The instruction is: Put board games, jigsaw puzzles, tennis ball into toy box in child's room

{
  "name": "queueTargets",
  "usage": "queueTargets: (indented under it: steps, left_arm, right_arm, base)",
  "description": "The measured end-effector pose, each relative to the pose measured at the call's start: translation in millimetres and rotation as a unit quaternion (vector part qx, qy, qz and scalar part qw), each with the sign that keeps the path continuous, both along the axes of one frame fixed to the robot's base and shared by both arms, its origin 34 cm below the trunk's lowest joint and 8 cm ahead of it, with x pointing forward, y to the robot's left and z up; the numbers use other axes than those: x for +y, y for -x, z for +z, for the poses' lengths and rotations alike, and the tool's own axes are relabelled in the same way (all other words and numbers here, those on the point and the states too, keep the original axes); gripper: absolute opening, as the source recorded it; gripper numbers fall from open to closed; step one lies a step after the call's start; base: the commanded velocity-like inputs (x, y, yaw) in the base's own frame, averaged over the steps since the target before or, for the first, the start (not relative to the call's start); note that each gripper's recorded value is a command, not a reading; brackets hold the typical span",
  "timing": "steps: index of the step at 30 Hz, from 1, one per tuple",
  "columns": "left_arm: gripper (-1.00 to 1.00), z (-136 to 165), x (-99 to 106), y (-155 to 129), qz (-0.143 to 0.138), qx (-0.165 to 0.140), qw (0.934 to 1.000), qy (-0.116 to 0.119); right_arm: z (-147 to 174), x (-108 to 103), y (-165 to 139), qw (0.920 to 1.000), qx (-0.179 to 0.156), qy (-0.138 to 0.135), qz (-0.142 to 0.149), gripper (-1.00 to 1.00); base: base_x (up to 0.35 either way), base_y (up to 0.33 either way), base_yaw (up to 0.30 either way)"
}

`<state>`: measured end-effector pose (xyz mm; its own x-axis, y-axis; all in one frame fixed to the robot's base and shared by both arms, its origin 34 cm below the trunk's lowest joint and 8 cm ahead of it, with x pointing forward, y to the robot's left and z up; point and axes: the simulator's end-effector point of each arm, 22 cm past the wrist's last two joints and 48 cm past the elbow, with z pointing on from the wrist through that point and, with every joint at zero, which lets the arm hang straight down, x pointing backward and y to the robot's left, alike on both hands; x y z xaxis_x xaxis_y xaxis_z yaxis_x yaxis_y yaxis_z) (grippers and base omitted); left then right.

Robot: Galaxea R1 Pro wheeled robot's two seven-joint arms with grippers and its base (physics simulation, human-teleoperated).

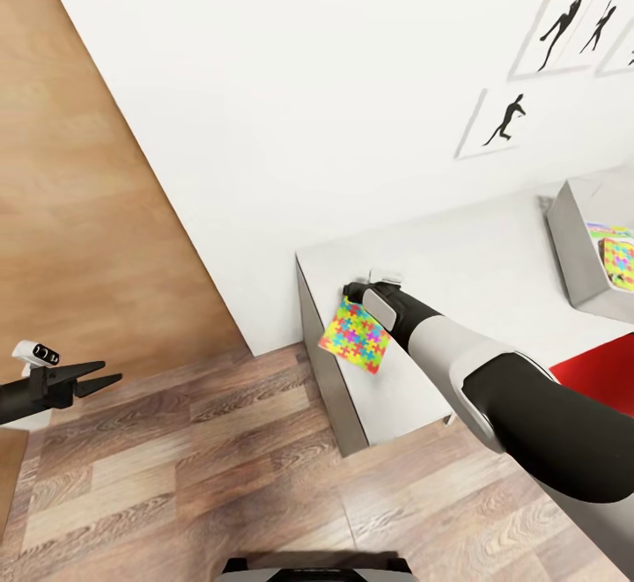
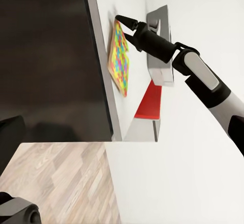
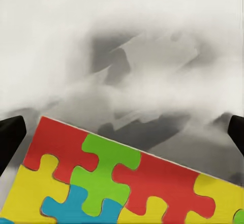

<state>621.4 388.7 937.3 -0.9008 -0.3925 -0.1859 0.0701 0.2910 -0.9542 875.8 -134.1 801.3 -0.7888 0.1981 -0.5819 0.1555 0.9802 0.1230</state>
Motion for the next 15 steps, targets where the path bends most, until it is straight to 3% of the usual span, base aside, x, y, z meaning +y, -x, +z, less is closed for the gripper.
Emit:
queueTargets:
  steps: [6, 15]
  left_arm:
    - [1.0, -0.1, -0.2, 0.3, 0.0, 0.0, 1.0, 0.0]
    - [1.0, -0.1, -1.2, 0.3, 0.0, 0.0, 1.0, 0.001]
  right_arm:
    - [0.5, 1.0, -0.1, 1.0, 0.0, -0.004, -0.002, 1.0]
    - [-1.3, -3.8, 1.5, 0.9999, 0.001, 0.014, 0.007, 1.0]
  base:
    - [-0.03, 0.004, 0.0]
    - [-0.002, 0.072, 0.0]
